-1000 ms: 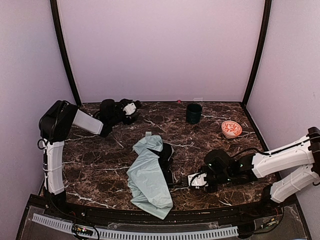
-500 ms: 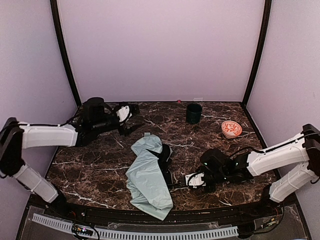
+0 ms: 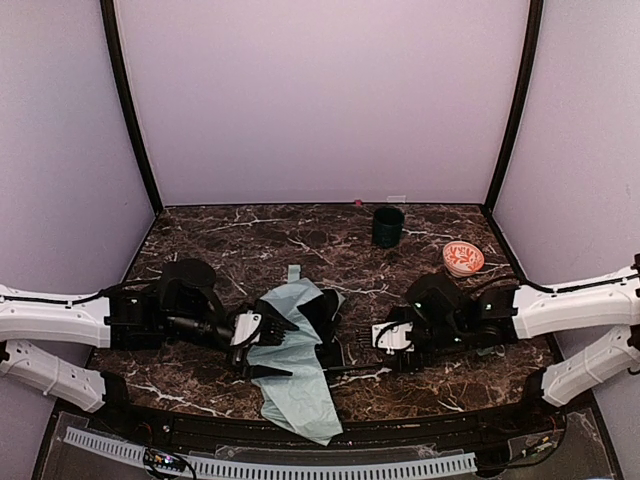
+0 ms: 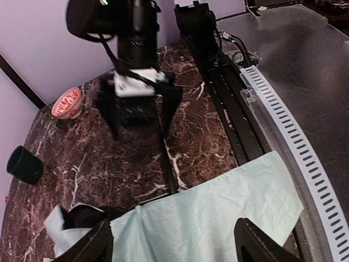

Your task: Put away the umbrella

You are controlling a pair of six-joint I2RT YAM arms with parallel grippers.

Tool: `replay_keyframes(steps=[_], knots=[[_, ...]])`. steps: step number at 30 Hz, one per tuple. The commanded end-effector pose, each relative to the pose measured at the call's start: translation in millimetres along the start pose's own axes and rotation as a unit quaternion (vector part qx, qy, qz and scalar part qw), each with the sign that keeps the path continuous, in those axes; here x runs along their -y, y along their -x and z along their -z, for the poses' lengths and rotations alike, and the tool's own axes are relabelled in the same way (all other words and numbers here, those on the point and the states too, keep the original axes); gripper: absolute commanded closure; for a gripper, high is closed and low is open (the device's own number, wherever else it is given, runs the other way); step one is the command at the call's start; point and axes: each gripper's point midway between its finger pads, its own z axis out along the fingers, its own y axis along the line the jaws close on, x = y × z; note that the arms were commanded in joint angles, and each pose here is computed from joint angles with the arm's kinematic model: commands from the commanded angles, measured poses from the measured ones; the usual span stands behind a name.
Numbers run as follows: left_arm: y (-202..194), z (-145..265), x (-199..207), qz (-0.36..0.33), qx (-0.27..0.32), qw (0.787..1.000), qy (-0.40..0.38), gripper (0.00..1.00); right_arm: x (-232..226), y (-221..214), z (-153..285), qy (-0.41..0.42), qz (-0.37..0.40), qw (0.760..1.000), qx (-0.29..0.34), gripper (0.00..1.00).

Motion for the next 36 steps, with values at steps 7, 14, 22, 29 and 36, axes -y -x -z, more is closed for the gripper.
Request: replay_keyframes(steps=[7, 14, 22, 29, 36], knots=[[-20.4, -2.2, 53.1, 0.05, -0.121, 0.988, -0.079, 0.23, 66.7, 157.9, 100.7, -0.022, -0.149, 0.923, 0.355, 0.0], [-10.8, 3.6, 60.5, 0.059, -0.105, 0.991, -0.063, 0.23, 82.4, 184.5, 9.0, 0.047, -0.254, 0.926, 0.276, 0.13], [-43.9, -19.7, 65.4, 0.021, -0.149, 0.988, -0.043, 0.23, 80.9, 116.5, -92.3, 0.097, -0.397, 0.902, 0.142, 0.3], [-62.4, -44.9, 64.9, -0.064, -0.142, 0.988, -0.021, 0.22, 61.0, 72.9, -124.5, 0.119, -0.44, 0.887, 0.081, 0.31], [-66.6, -59.6, 67.4, -0.101, -0.123, 0.987, -0.023, 0.21, 60.4, 60.8, -139.1, 0.138, -0.469, 0.87, 0.072, 0.33]])
